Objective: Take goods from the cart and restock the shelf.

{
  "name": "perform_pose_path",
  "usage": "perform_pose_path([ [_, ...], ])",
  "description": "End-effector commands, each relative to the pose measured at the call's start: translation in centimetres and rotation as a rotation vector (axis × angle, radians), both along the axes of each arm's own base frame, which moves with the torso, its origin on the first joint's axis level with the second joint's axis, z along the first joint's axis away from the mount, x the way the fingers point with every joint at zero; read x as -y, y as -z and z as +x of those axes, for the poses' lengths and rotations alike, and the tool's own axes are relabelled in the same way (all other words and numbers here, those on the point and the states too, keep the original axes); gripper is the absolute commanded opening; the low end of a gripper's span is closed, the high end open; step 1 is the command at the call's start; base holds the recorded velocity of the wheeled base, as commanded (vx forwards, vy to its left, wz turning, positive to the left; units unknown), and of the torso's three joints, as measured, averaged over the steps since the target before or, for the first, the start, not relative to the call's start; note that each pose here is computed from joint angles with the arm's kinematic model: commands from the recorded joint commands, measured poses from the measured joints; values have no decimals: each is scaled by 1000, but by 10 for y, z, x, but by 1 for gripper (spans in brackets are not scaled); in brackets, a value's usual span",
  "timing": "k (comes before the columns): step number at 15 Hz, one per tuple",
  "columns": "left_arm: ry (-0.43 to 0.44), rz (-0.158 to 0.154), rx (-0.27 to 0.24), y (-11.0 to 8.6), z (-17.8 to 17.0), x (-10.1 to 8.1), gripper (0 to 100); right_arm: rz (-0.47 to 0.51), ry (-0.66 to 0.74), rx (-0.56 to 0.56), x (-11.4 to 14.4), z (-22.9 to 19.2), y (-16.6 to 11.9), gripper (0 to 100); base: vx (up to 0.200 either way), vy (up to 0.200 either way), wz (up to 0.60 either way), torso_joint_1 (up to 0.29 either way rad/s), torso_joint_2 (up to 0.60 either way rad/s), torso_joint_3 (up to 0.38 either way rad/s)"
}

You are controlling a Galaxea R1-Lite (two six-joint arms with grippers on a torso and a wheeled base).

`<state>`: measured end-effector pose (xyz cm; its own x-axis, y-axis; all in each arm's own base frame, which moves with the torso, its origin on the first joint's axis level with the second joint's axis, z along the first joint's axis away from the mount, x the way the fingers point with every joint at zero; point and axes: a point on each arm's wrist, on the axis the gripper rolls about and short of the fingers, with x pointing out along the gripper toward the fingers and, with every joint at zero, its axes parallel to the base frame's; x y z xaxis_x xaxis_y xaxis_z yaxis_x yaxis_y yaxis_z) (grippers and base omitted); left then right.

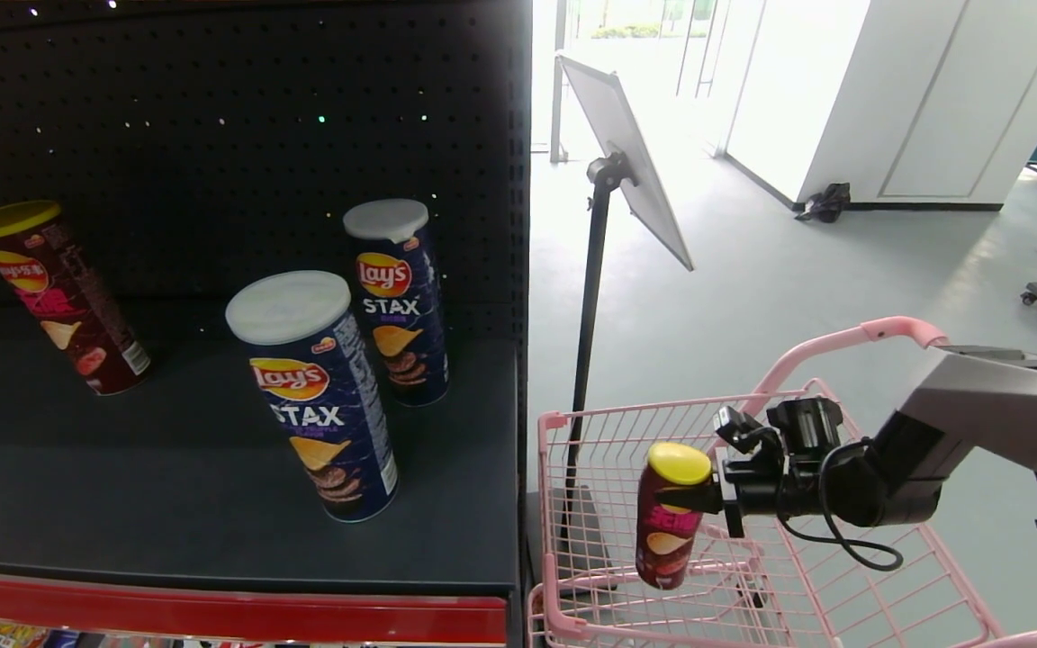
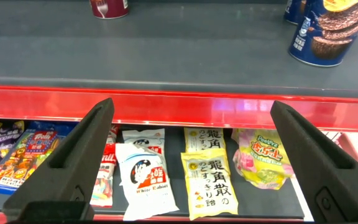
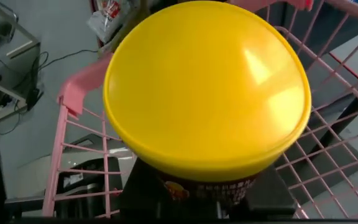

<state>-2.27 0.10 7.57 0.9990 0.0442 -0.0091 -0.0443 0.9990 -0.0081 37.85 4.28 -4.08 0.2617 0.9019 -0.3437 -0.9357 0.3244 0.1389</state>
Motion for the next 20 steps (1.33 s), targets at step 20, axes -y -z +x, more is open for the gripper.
perform_pose_path([
  [20,0,-1,-2,0,0,0,100,-8,-76,127,-23,-206,-238,0,0,0,0,0,0,0],
])
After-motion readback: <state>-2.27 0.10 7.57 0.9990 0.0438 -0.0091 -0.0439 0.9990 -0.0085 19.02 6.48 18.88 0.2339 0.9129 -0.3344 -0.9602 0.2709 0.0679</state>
